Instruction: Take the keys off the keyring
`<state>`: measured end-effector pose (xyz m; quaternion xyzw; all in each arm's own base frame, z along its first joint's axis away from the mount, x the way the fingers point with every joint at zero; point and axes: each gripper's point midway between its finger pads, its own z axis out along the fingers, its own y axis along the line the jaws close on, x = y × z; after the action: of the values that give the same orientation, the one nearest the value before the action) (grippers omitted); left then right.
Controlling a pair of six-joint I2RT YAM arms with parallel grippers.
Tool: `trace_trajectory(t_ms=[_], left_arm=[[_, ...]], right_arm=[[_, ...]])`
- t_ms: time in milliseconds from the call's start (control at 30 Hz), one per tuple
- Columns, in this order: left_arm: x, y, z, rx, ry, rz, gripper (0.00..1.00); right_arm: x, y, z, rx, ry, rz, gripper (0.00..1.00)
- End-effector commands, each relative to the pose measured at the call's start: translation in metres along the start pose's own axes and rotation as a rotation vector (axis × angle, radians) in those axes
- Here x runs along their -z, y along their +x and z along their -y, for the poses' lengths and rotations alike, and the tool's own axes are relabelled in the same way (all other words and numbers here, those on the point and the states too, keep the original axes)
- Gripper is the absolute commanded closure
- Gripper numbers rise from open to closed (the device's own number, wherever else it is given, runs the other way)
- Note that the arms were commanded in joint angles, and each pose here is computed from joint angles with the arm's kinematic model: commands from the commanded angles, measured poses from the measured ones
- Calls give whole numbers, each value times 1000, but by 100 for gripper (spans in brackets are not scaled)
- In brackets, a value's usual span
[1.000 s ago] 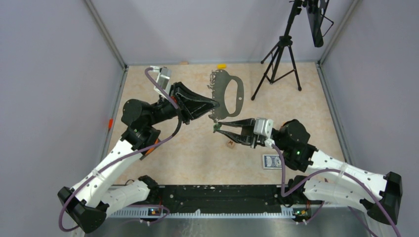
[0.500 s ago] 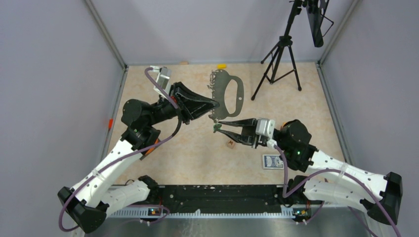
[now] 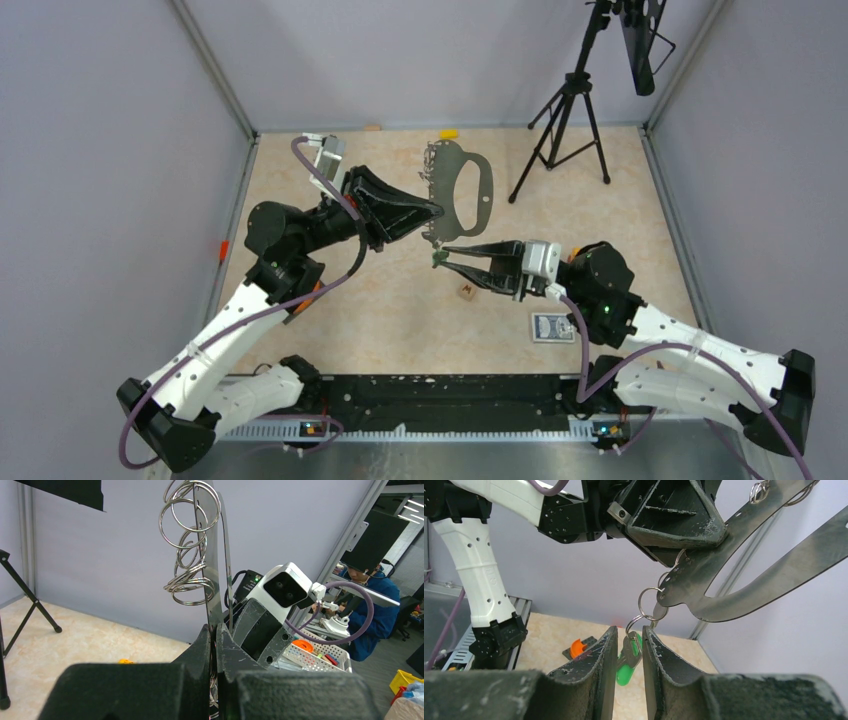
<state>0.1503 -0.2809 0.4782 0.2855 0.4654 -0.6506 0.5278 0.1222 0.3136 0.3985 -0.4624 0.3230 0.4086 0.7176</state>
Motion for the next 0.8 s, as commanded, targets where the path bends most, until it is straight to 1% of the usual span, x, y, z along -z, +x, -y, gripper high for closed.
trace_trajectory(t_ms=[0,367,767], left_arm=[[-1,-11,12,-34,42,38,100],[-1,-12,13,-36,45,40,100],[0,-10,12,-30,45,38,100]], right_arm=[[-5,-37,7,33,-6,94,76],[-8,-29,3,22,-29,79,77],[-12,-32,5,24,-32,91,77]])
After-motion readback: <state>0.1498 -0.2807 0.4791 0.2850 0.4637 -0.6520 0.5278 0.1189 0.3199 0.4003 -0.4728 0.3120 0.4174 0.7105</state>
